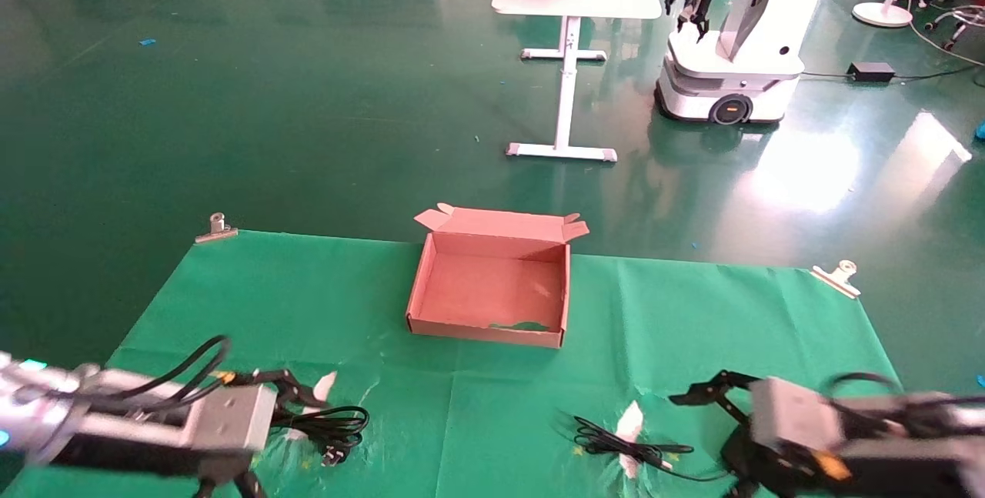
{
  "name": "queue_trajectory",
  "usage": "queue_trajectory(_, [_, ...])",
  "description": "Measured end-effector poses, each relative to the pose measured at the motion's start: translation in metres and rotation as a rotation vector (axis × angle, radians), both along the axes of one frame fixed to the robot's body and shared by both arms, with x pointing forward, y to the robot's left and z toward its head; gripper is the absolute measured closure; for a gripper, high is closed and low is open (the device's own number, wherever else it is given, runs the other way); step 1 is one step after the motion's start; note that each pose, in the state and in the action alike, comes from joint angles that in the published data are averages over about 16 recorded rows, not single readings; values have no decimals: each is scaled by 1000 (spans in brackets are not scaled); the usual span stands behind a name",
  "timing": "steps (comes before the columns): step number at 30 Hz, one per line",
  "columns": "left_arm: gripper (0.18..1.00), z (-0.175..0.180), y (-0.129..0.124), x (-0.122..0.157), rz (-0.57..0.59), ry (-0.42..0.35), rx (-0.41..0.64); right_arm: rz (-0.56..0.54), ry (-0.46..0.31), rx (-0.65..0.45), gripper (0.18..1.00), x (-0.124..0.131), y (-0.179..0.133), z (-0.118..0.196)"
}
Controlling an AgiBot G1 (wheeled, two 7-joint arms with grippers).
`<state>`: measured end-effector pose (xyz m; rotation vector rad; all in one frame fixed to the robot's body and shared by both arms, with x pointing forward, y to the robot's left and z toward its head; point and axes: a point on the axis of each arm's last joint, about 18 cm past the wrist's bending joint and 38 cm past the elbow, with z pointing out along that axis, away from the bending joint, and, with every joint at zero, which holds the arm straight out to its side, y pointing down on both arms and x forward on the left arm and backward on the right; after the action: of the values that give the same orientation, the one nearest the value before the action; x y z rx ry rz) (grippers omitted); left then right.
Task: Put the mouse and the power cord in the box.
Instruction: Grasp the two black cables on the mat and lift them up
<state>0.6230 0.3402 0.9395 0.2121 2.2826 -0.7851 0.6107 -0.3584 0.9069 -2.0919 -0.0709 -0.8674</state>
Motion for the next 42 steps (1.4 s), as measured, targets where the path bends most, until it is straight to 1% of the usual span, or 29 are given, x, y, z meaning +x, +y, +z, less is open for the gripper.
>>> queue_trajectory(3, [184, -6, 8, 26, 65, -16, 67, -49, -13, -74, 178, 27, 0, -12])
queue_trajectory(7, [184, -12, 15, 53, 131, -41, 145, -92, -32, -159, 178, 55, 4, -25])
queue_trajectory(10, [184, -18, 19, 66, 162, -54, 192, -108, -42, -206, 178, 69, 8, -31])
queue_trajectory(13, [184, -24, 21, 73, 176, -57, 225, -116, -48, -235, 178, 78, 11, -36])
queue_trajectory(19, [184, -34, 25, 79, 179, -52, 267, -115, -49, -262, 178, 85, 15, -42])
queue_trajectory(30, [189, -41, 30, 80, 173, -48, 317, -101, -38, -271, 184, 84, 17, -49])
queue_trajectory(36, [210, -41, 31, 81, 173, -49, 327, -99, -37, -273, 210, 84, 18, -49])
queue_trajectory(39, [227, -41, 30, 81, 172, -49, 324, -98, -38, -271, 240, 84, 18, -49])
queue_trajectory(42, [264, -40, 30, 80, 172, -50, 321, -98, -39, -271, 268, 84, 18, -48])
